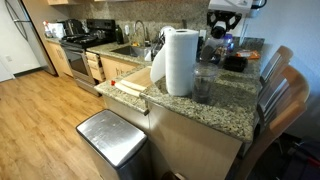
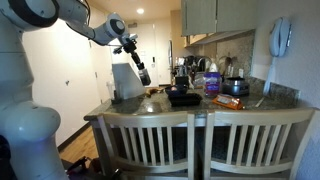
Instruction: Move the pepper shaker forward
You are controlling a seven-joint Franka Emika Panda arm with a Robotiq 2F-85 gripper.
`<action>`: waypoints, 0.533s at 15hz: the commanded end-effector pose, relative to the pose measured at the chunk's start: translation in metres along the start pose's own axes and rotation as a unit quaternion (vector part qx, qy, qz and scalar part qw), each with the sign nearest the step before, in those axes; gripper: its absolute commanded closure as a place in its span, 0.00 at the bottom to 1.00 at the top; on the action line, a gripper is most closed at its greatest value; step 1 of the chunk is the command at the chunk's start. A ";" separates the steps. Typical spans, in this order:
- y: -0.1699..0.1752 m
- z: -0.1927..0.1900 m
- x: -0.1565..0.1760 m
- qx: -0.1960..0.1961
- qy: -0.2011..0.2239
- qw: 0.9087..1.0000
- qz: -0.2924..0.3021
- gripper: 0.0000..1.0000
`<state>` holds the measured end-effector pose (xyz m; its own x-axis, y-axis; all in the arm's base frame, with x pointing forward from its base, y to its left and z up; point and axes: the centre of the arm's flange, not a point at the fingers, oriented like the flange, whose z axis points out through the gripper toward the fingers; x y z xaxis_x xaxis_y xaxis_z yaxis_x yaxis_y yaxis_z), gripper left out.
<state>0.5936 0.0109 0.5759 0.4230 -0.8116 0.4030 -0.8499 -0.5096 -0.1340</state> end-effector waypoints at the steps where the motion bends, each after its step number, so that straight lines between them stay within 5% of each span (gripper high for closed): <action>1: -0.010 0.004 0.034 -0.021 -0.002 0.999 0.029 0.67; 5: -0.005 0.005 0.069 -0.026 0.016 0.997 0.065 0.67; 8: -0.009 0.018 0.078 -0.032 -0.017 0.998 0.045 0.67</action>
<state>0.6192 -0.0459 0.5926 0.3150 -0.8580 0.4057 -0.9057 -0.3996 -0.1417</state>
